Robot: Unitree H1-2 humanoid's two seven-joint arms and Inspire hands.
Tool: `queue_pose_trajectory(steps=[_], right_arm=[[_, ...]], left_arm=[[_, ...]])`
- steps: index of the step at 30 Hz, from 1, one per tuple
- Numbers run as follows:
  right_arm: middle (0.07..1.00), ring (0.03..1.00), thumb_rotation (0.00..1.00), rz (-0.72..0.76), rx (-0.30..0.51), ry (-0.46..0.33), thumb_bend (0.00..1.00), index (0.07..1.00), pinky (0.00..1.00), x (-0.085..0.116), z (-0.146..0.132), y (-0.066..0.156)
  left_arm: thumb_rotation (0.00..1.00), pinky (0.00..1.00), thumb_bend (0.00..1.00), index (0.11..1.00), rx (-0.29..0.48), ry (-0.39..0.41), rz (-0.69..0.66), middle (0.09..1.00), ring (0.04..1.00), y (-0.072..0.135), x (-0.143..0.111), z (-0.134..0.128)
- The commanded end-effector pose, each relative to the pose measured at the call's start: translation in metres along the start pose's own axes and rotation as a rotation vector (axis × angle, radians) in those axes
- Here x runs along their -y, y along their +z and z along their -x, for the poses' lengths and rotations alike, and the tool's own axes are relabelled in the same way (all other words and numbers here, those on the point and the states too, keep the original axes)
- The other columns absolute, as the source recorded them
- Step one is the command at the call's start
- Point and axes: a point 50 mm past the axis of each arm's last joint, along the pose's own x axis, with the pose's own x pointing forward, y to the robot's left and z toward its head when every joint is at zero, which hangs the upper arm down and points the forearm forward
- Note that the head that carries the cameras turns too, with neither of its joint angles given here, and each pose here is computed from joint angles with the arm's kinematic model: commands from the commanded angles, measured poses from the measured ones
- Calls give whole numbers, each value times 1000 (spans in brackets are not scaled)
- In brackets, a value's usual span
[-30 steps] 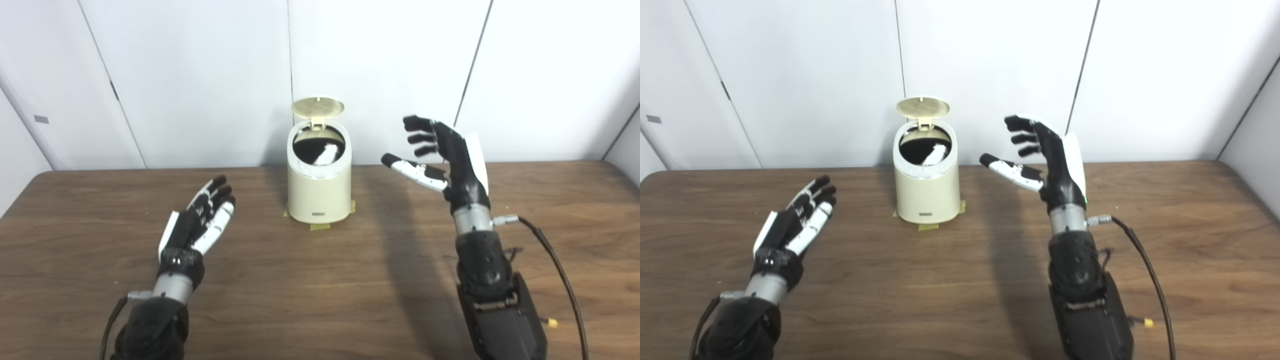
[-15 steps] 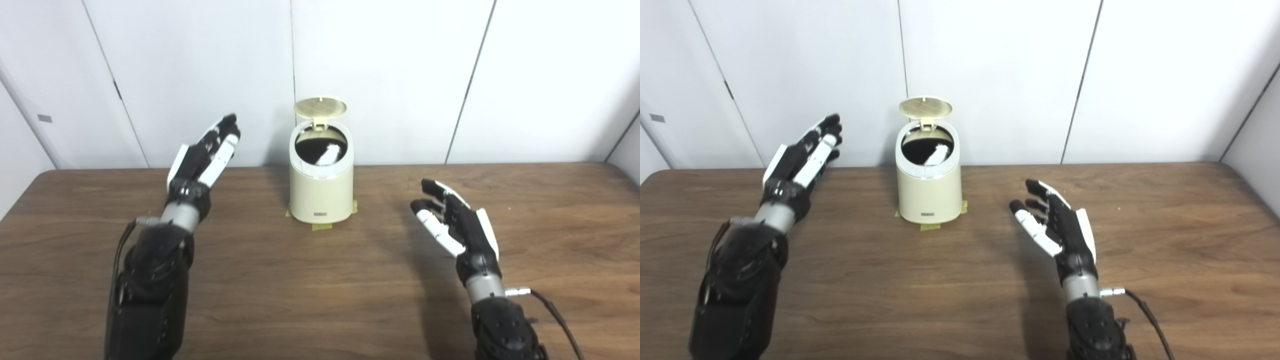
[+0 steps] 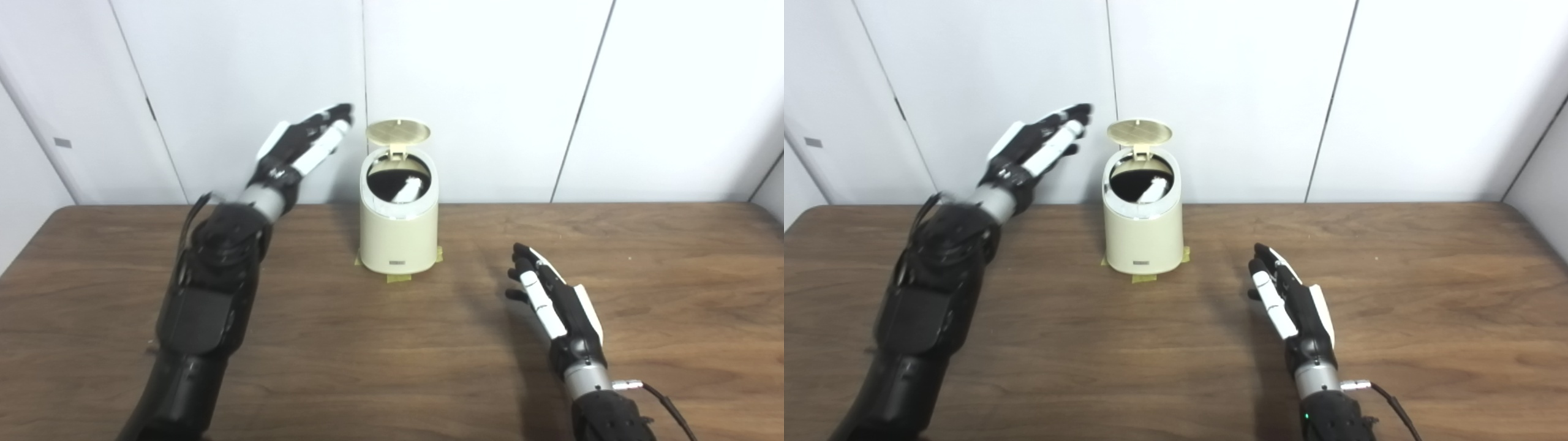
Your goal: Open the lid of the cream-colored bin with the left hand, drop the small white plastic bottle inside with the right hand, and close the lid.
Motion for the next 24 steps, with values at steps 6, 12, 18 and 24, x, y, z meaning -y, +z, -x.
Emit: queue_pose_trajectory(steps=[6, 12, 18, 24], right_arm=[[894, 843, 882, -12, 57, 4, 373, 878, 697, -10, -7, 11], [899, 853, 893, -35, 57, 3, 391, 881, 696, -15, -8, 11], [894, 849, 922, -19, 54, -15, 408, 876, 693, -16, -8, 10], [885, 838, 941, -8, 47, -28, 393, 866, 680, -15, -11, 8]], left_arm=[[722, 910, 355, 880, 94, -13, -76, 884, 911, 48, 0, -31], [842, 896, 349, 851, 98, -56, -169, 859, 890, 57, 1, -40], [968, 920, 329, 852, 133, -98, -373, 858, 908, 63, 2, -41], [797, 772, 383, 795, 188, -66, -811, 833, 833, 69, 12, -35]])
